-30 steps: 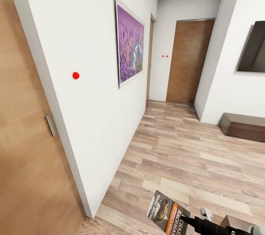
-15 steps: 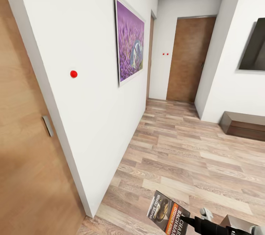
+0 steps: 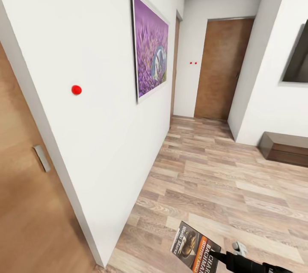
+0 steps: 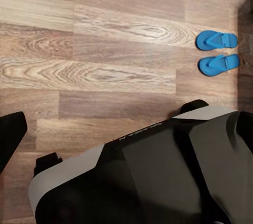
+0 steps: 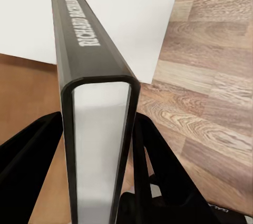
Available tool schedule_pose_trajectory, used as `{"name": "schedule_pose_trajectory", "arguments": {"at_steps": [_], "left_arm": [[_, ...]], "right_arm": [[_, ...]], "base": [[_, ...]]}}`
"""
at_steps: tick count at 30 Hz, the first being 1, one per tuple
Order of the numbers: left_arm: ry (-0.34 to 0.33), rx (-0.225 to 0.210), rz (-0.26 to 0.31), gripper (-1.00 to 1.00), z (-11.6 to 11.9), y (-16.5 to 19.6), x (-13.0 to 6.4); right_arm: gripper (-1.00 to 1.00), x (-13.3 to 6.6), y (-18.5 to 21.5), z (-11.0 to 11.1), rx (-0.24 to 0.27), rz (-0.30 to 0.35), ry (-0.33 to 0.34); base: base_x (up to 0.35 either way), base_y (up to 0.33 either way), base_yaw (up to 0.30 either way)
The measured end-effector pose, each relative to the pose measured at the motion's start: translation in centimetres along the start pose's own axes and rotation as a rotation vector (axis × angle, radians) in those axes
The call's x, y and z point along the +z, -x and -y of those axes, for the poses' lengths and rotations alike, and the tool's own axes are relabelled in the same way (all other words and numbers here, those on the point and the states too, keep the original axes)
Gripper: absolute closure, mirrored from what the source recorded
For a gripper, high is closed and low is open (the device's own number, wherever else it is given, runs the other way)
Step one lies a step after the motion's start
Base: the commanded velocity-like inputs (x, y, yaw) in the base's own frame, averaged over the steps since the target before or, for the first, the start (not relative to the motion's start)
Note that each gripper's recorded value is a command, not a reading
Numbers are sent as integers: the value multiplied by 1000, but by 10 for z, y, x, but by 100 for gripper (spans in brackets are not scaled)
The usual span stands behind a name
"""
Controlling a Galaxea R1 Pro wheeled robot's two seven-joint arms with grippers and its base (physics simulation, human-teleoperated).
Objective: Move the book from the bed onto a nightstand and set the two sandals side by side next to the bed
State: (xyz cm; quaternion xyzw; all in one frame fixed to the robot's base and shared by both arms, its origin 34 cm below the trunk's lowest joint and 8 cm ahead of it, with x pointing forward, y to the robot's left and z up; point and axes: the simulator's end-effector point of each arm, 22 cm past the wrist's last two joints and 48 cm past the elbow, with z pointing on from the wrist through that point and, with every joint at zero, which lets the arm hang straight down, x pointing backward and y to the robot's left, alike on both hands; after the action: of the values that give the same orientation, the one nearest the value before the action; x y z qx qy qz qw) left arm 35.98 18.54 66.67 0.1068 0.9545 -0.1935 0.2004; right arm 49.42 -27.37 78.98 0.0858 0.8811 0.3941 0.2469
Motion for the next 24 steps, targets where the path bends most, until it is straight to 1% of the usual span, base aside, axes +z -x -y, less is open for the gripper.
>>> {"name": "schedule_pose_trajectory", "arguments": {"at_steps": [12,16,24], "left_arm": [[0,1,-1,-100,0,0,0],[0,0,-1,-100,0,0,0],[0,0,-1,-100,0,0,0]], "right_arm": [[100,0,0,0,0,1,-1],[100,0,1,0,2,2,0],[100,0,0,0,1,1,1]], "base": [[302,0,0],[78,0,-99],[8,0,-253]]}}
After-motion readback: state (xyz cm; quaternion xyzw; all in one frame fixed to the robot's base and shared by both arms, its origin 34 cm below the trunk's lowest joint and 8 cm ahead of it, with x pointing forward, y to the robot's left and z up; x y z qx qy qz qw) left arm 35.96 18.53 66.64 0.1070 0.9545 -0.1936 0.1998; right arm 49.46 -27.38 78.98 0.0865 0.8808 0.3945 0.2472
